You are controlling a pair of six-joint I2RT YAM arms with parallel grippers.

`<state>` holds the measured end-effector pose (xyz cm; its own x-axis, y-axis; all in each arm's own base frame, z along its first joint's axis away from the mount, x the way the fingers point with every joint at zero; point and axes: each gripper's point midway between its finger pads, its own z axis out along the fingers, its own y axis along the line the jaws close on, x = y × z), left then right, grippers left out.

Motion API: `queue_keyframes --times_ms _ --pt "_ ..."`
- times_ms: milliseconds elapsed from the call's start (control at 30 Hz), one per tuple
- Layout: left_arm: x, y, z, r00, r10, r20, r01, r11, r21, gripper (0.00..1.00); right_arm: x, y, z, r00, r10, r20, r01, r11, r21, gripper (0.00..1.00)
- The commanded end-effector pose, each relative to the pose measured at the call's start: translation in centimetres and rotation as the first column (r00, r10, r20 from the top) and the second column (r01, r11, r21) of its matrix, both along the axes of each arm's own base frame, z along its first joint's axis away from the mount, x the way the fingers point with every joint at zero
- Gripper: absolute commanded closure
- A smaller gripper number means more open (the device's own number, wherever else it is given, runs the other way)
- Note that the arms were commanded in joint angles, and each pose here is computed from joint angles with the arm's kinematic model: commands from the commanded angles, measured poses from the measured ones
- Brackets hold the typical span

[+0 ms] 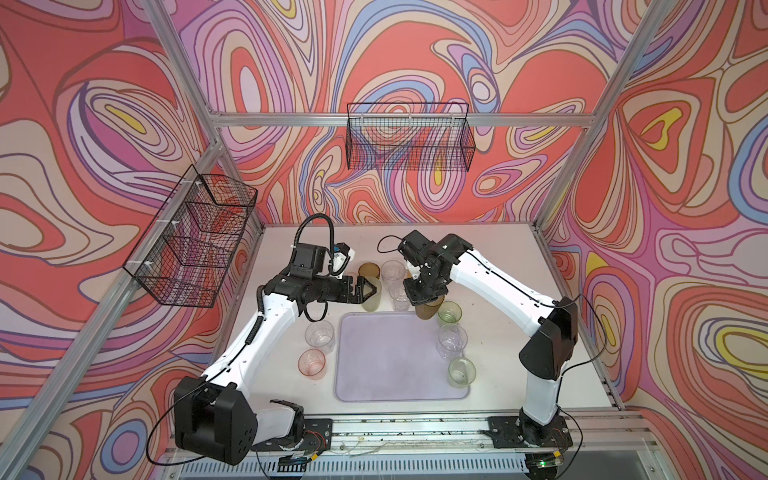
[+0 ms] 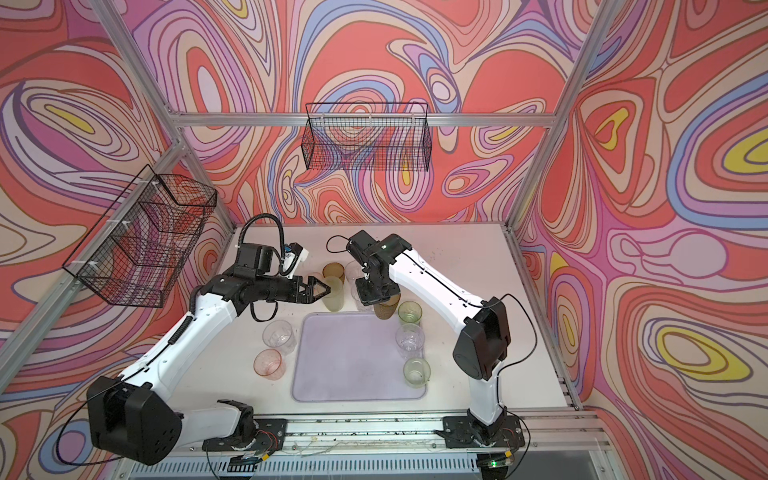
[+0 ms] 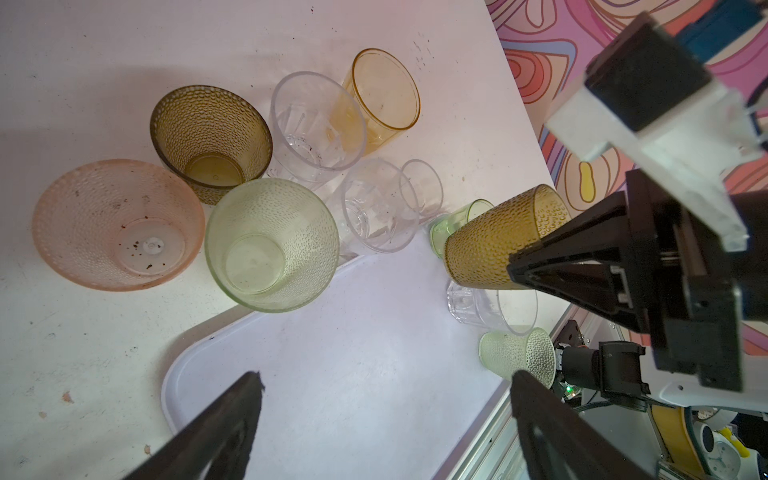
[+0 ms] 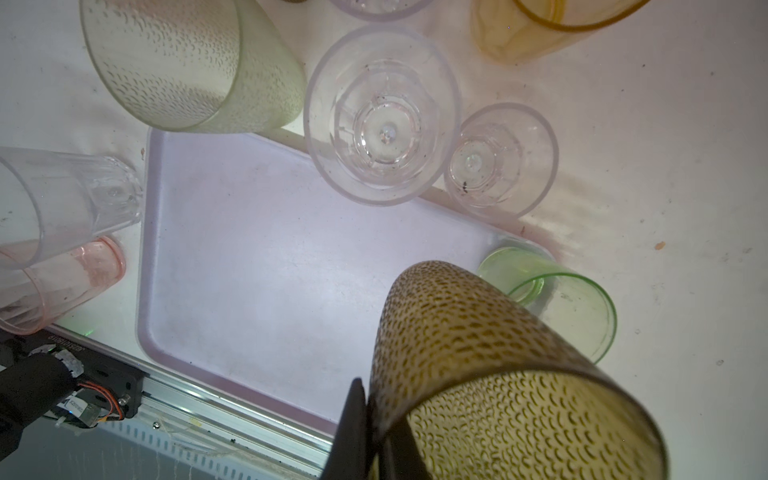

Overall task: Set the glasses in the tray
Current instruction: 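Carry the olive textured cup over the tray beside the green cup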

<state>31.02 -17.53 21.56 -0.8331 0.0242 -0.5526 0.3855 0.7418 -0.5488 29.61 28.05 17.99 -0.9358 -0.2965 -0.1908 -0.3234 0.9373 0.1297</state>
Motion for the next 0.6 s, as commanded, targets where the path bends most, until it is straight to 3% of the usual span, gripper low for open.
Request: queue_keyframes --times_ms 0,567 --pt "0.2 -0.2 -0.2 1.0 -0.001 -0.001 0.001 1.0 -0.006 0.04 0.0 0.7 -0.6 1.0 -0.008 0.005 0.008 1.0 0.019 1.0" --pt "0.2 -0.2 -0.3 1.0 -0.002 -0.007 0.002 1.0 -0.007 0.04 0.0 0.8 -4.7 1.0 -0.012 -0.004 0.012 1.0 -0.014 1.0"
